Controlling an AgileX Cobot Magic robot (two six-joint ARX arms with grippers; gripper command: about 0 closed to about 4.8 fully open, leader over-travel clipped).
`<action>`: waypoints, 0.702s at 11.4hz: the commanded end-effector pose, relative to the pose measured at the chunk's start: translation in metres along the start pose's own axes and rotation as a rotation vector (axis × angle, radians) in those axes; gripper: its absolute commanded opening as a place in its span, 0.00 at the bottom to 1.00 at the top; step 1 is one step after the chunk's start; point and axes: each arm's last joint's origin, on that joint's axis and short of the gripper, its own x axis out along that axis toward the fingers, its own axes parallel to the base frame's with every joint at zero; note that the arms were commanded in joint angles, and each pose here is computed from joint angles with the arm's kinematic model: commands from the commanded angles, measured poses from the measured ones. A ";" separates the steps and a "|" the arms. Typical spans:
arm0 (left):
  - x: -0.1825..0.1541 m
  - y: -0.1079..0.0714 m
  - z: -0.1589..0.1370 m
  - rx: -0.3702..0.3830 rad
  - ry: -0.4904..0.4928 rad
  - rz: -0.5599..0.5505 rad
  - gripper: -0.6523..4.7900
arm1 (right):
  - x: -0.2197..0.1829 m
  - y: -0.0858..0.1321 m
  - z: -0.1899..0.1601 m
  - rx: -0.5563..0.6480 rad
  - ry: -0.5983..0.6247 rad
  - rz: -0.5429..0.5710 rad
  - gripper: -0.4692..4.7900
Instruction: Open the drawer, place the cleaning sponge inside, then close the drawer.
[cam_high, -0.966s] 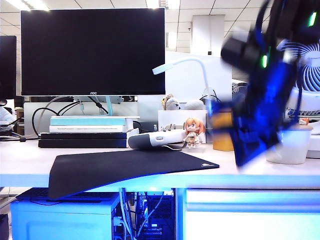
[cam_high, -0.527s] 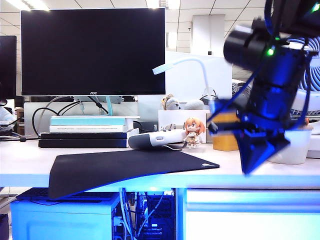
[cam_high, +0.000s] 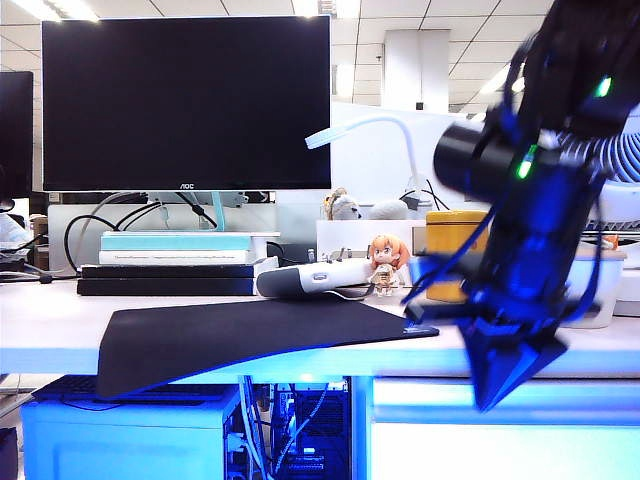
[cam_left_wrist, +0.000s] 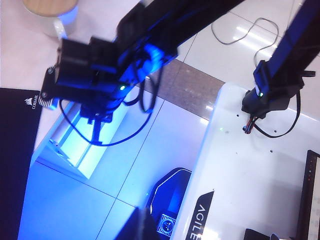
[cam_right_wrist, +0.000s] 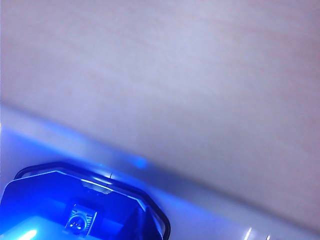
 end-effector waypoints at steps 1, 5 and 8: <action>-0.002 -0.001 0.000 0.001 -0.003 -0.003 0.11 | 0.019 0.001 0.004 0.032 -0.057 -0.013 0.07; -0.002 -0.001 -0.001 -0.001 0.004 -0.004 0.11 | 0.023 0.001 0.009 0.037 -0.114 -0.040 0.07; -0.002 -0.001 -0.001 -0.001 0.004 -0.004 0.11 | 0.022 0.000 0.013 0.041 -0.160 -0.056 0.07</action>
